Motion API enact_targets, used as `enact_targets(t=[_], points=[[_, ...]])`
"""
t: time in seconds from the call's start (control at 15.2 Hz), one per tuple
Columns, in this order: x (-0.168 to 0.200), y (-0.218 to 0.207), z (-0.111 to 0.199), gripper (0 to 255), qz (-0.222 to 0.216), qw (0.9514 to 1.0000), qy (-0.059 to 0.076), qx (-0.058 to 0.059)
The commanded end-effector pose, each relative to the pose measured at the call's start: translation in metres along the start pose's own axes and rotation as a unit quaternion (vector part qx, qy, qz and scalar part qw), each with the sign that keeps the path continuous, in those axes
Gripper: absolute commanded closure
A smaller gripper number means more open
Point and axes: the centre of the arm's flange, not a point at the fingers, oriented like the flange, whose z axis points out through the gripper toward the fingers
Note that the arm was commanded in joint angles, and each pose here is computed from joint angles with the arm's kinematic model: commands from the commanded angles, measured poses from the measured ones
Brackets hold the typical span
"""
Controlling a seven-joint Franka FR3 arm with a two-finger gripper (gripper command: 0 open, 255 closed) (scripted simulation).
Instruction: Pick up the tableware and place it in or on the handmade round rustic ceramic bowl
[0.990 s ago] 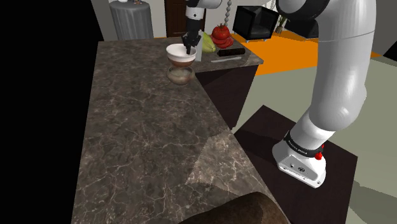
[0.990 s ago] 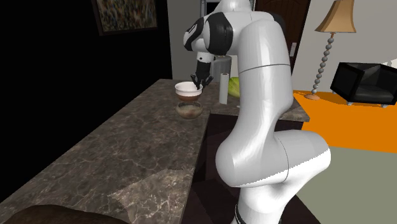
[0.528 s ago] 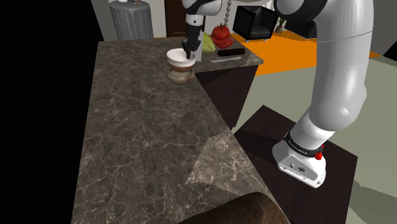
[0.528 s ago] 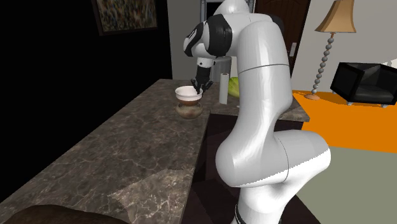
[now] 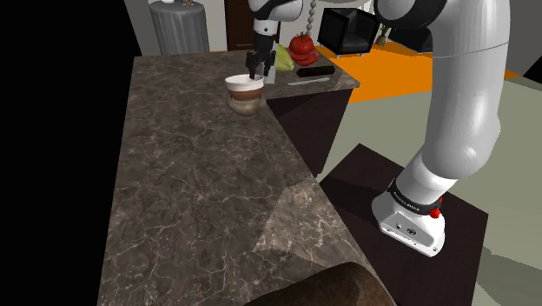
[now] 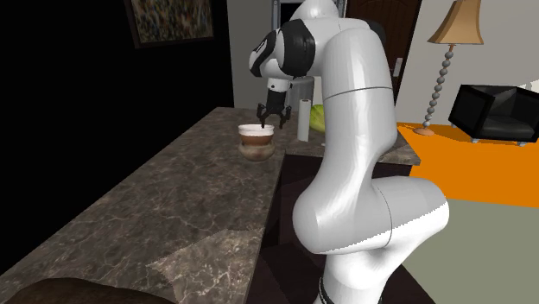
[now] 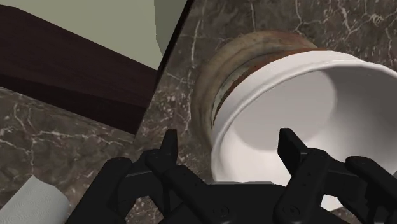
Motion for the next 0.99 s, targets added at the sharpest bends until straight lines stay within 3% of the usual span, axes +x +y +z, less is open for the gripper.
enact_targets(t=[0.0, 0.13, 0.4, 0.92], points=[[0.000, 0.000, 0.000, 0, 0.000, 1.0000, 0.000, 0.000], [0.000, 0.000, 0.000, 0, 0.000, 1.0000, 0.000, 0.000], [0.000, 0.000, -0.050, 0, 0.000, 1.0000, 0.000, 0.000], [0.000, 0.000, -0.050, 0, 0.000, 1.0000, 0.000, 0.000]])
